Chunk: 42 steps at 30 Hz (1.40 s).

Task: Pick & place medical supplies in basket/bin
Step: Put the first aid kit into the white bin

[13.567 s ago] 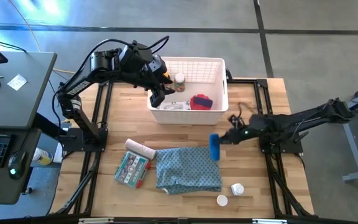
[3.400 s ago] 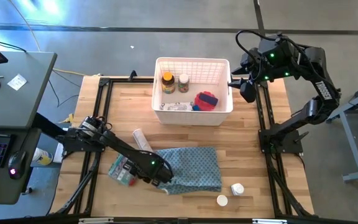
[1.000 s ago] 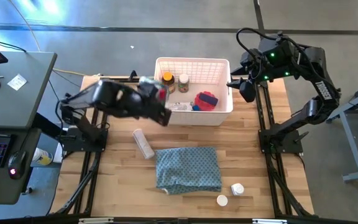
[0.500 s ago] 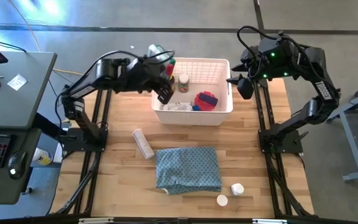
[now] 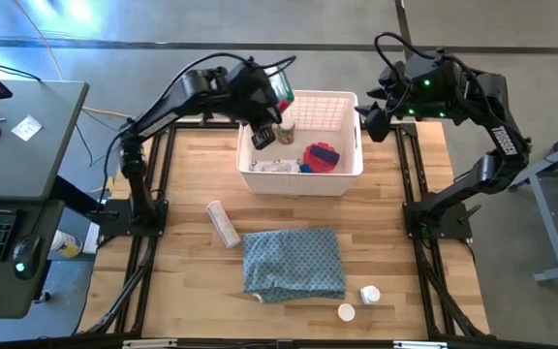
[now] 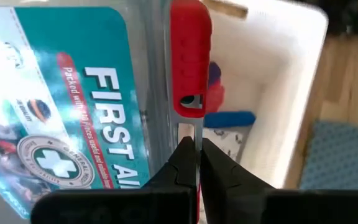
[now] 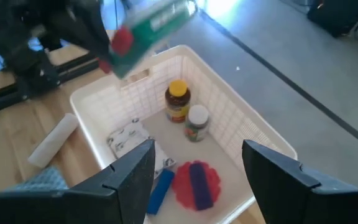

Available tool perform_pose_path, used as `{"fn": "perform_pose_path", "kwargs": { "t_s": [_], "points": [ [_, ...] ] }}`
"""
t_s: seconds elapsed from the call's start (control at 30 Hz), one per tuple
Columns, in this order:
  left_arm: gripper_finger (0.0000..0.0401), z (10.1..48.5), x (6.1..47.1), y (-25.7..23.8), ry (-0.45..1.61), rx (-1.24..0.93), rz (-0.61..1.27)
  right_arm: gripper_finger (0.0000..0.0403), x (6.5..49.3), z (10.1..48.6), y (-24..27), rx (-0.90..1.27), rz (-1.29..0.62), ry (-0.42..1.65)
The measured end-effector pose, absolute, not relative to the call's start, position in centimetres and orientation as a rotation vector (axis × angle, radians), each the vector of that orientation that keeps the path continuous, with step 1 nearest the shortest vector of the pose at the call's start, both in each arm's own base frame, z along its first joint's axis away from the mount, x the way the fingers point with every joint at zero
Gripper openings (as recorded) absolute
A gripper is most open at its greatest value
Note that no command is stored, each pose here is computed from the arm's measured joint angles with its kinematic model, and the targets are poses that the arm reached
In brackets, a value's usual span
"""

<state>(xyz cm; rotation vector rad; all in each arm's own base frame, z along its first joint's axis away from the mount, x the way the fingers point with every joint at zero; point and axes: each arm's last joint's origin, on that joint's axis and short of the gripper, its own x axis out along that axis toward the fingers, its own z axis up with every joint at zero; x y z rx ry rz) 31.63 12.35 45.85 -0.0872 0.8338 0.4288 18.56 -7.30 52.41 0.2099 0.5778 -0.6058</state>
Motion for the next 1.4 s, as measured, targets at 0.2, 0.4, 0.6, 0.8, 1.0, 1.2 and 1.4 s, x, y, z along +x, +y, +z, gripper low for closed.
{"fn": "perform_pose_path", "kwargs": {
  "t_s": [0.2,0.4,0.6,0.8,1.0,1.2,1.4],
  "points": [
    [0.0035,42.7,33.9,14.8,0.947,-0.014,0.323,0.0232,18.8,52.7,-7.5,0.214,-0.634,0.533],
    [0.0035,39.3,36.0,16.7,1.028,-0.067,0.176,0.0232,18.9,52.6,-7.7,0.230,-0.704,0.526],
    [0.0035,35.3,37.7,17.8,1.168,-0.063,0.047,0.0232,19.2,52.4,-7.8,0.248,-0.724,0.527],
    [0.0042,32.3,38.8,18.3,1.269,-0.054,-0.034,0.0232,19.5,52.3,-7.9,0.260,-0.726,0.530],
    [0.0040,30.2,39.7,18.6,1.310,-0.065,-0.084,0.0232,19.7,52.2,-8.0,0.260,-0.726,0.535],
    [0.0043,28.5,40.3,18.9,1.351,-0.104,-0.113,0.0232,19.7,52.2,-8.0,0.250,-0.729,0.539],
    [0.0040,27.3,40.3,19.1,1.404,-0.104,-0.099,0.0232,19.7,52.2,-8.0,0.247,-0.730,0.543]
  ]
}}
